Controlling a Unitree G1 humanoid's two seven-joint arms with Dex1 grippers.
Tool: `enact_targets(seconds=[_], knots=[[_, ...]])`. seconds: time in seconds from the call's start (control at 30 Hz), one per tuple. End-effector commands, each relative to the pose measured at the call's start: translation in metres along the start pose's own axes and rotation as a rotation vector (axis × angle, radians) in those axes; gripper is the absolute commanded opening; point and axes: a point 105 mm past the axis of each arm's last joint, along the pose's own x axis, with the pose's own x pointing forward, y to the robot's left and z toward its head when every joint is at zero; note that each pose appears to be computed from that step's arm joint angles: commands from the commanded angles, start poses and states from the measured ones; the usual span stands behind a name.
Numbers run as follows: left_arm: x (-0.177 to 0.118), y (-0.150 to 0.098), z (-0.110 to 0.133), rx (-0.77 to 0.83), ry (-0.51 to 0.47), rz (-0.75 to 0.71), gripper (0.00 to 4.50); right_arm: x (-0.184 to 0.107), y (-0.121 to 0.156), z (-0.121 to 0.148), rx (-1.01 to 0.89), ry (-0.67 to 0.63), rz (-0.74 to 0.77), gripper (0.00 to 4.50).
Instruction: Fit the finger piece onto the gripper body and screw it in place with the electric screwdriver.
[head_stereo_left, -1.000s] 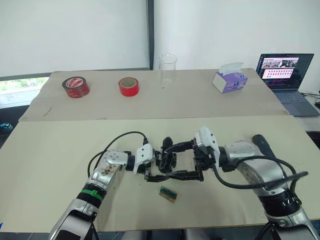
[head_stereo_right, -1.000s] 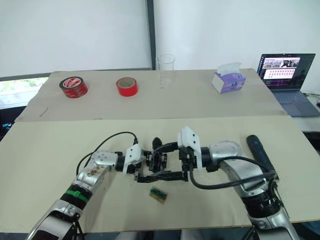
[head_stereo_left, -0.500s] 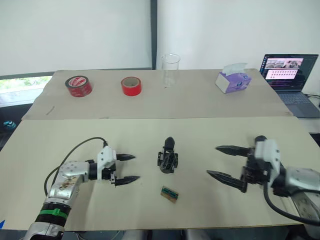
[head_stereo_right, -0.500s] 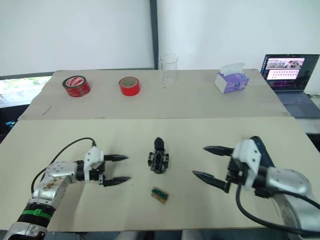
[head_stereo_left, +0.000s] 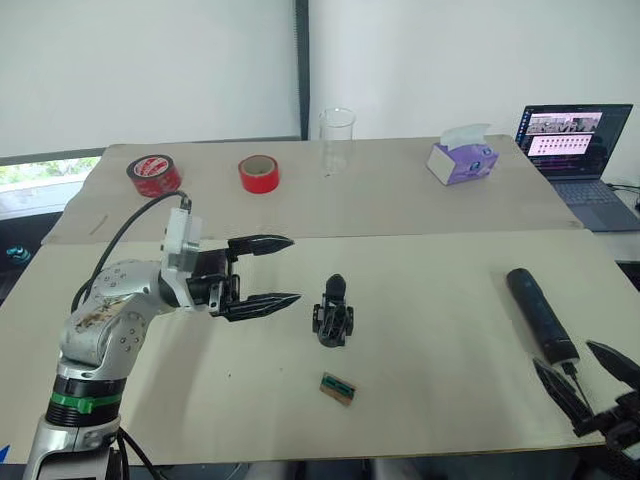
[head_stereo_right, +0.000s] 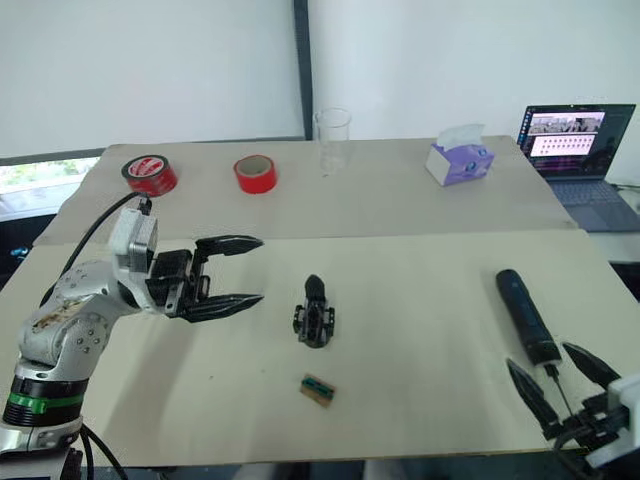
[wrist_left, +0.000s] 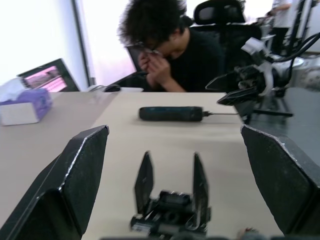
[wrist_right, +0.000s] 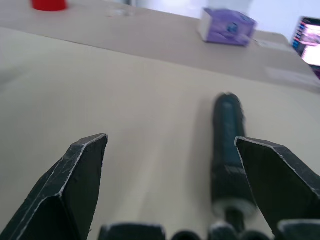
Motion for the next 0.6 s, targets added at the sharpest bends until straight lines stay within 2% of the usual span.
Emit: enact_targets(seconds=[0.03, 0.17, 0.3, 0.33, 0.43, 0.6], knots=[[0.003, -0.004, 0.005, 0.024, 0.007, -0.015, 4.46, 0.001, -0.013, 0.013, -0.004, -0.020, -0.058, 4.50], [0.005, -0.007, 0.008, 0.020, 0.004, -0.030, 4.46, 0.021, -0.026, 0.022, -0.003, 0.033, -0.042, 4.50], [0.006, -0.010, 0.008, -0.006, 0.014, -0.053, 4.46, 0.042, -0.050, 0.013, -0.027, 0.273, -0.037, 4.50], [0.006, -0.010, 0.008, -0.005, 0.020, -0.053, 4.46, 0.047, -0.051, 0.016, -0.002, 0.290, -0.007, 4.50], [0.005, -0.009, 0.007, 0.002, 0.037, -0.058, 4.46, 0.061, -0.060, 0.005, 0.041, 0.493, 0.086, 4.50], [0.007, -0.011, 0.007, 0.024, 0.030, -0.079, 4.46, 0.081, -0.071, -0.012, 0.086, 0.633, 0.118, 4.50]])
